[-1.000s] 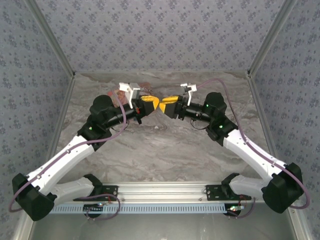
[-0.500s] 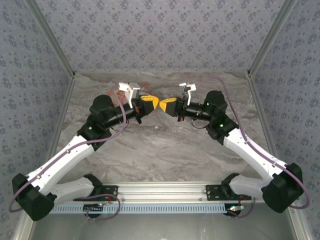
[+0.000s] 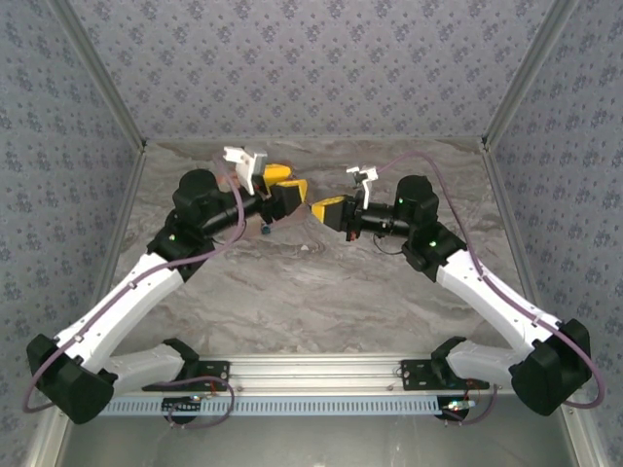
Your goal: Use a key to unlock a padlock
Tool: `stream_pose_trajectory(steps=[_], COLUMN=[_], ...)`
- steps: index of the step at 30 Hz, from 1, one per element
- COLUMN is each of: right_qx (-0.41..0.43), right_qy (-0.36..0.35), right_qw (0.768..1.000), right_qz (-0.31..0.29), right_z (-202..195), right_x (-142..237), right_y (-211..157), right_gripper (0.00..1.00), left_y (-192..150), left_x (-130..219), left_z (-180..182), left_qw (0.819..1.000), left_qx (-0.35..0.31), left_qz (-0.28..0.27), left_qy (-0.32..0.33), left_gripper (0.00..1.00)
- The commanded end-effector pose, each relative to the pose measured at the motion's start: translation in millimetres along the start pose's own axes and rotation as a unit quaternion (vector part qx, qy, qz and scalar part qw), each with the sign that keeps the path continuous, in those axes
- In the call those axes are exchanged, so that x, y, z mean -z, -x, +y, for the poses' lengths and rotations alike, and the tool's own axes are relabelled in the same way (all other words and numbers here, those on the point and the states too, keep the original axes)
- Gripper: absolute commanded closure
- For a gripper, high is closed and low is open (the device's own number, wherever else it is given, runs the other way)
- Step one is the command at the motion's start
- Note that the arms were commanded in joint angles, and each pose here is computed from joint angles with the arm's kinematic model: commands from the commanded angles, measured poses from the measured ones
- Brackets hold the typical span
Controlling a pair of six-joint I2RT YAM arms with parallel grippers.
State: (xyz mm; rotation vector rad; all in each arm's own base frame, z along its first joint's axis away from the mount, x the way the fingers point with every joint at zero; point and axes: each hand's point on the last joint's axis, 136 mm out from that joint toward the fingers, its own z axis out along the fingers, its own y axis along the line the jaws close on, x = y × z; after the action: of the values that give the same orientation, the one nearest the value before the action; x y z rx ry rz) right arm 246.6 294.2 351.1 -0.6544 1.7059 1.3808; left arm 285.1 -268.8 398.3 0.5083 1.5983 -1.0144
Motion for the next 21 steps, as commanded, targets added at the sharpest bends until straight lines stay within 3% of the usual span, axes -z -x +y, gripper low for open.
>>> stream_pose_trajectory(steps=[1, 6, 12, 21], right_qx=[0.016, 0.014, 0.01, 0.006], right_qy=[-0.036, -0.061, -0.091, -0.144], right_qw=[0.999, 0.998, 0.996, 0.989], right_qz=[-0.004, 0.006, 0.018, 0.04], right_z=[-6.5, -15.9, -25.3, -40.2], right_x=[11.2, 17.2, 23.9, 35.5], right_y=[-0.1, -11.1, -22.1, -34.5], right_gripper=[1.0, 1.0, 1.0, 1.0], left_y=[0.8, -25.2, -80.0, -141.7], left_x=[-4.3, -21.5, -47.8, -89.6], left_z=[44.1, 122.2, 208.9, 263.1], left_qw=[0.997, 0.982, 0.944, 0.906], left_qx=[0.02, 0.046, 0.078, 0.108], left_qz=[0.016, 0.072, 0.165, 0.262], left_qy=[0.079, 0.171, 0.275, 0.314], left_gripper=[0.25, 0.18, 0.18, 0.19])
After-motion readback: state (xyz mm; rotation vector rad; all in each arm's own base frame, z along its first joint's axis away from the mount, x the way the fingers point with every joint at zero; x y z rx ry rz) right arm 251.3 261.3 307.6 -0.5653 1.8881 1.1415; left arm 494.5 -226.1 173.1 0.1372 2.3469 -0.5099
